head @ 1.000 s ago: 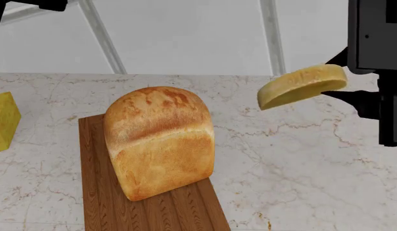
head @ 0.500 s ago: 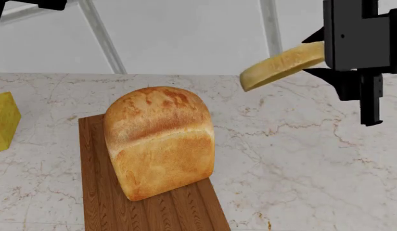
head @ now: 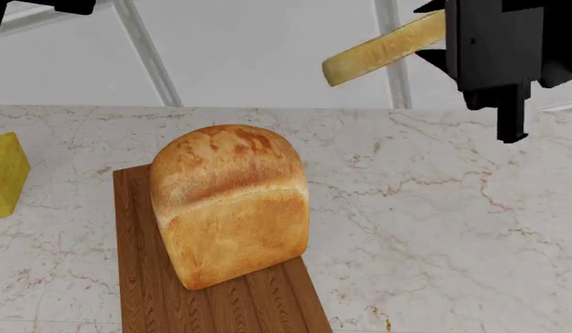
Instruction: Pick up the wedge of cheese and place it on the slice of bread to prepare a simple cheese on bread dish.
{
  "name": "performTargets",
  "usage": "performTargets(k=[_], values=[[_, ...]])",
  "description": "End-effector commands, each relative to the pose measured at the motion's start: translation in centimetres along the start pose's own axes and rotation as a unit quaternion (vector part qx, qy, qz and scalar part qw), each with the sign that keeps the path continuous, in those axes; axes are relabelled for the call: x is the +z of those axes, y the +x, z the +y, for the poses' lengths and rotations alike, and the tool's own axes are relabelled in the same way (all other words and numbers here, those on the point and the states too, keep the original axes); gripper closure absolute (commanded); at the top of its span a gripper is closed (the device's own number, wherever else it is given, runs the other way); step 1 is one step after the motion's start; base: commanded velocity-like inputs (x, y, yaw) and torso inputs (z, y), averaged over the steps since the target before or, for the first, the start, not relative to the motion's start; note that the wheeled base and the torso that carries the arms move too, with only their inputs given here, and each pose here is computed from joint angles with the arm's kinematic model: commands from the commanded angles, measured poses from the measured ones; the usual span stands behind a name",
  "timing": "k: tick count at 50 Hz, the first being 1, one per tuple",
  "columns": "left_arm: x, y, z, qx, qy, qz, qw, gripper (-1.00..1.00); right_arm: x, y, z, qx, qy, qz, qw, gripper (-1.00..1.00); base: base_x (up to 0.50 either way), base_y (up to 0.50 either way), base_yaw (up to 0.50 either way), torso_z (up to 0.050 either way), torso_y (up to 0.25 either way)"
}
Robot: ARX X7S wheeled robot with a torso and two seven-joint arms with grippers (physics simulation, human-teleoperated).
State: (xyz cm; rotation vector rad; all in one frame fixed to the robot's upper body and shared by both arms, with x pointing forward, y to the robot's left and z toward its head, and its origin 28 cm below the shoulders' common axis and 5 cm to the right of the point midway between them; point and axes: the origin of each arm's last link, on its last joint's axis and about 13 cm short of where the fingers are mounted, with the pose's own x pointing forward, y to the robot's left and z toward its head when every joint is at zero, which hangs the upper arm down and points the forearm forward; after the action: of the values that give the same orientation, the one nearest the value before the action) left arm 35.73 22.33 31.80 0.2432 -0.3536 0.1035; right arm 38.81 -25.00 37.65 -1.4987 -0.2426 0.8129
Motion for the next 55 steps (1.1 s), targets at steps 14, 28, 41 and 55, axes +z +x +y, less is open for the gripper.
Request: performTargets(k=[14,28,41,55], values=[[-0.9,-0.9,-0.4,-0.003,-0.005,0.005,1.0,-1.0,1.1,0.2,0.0,-0.176,-0.04,-0.087,0.98,1.0,0.0,0.0,0.0,0.0,0.0],[-1.0,-0.8,-0.4,-0.006,-0.004,0.007,1.0,-1.0,0.5,1.4,2.3,-0.211,0.041,-0.156,0.964,1.0,0.0,0.0,0.0,0.0,0.0],[-1.0,-0.9,-0.3,-0.004,-0.005,0.006,1.0,-1.0,0.6,3.0,5.3,-0.164,0.035,-0.168,0.971,1.0,0.0,0.0,0.0,0.0,0.0],[-0.9,-0.8,-0.4,-0.004,-0.006,0.005,1.0,-1.0,1.1,3.9,4.8,-0.127,0.039,-0.194,0.972,1.0,0.0,0.0,0.0,0.0,0.0]])
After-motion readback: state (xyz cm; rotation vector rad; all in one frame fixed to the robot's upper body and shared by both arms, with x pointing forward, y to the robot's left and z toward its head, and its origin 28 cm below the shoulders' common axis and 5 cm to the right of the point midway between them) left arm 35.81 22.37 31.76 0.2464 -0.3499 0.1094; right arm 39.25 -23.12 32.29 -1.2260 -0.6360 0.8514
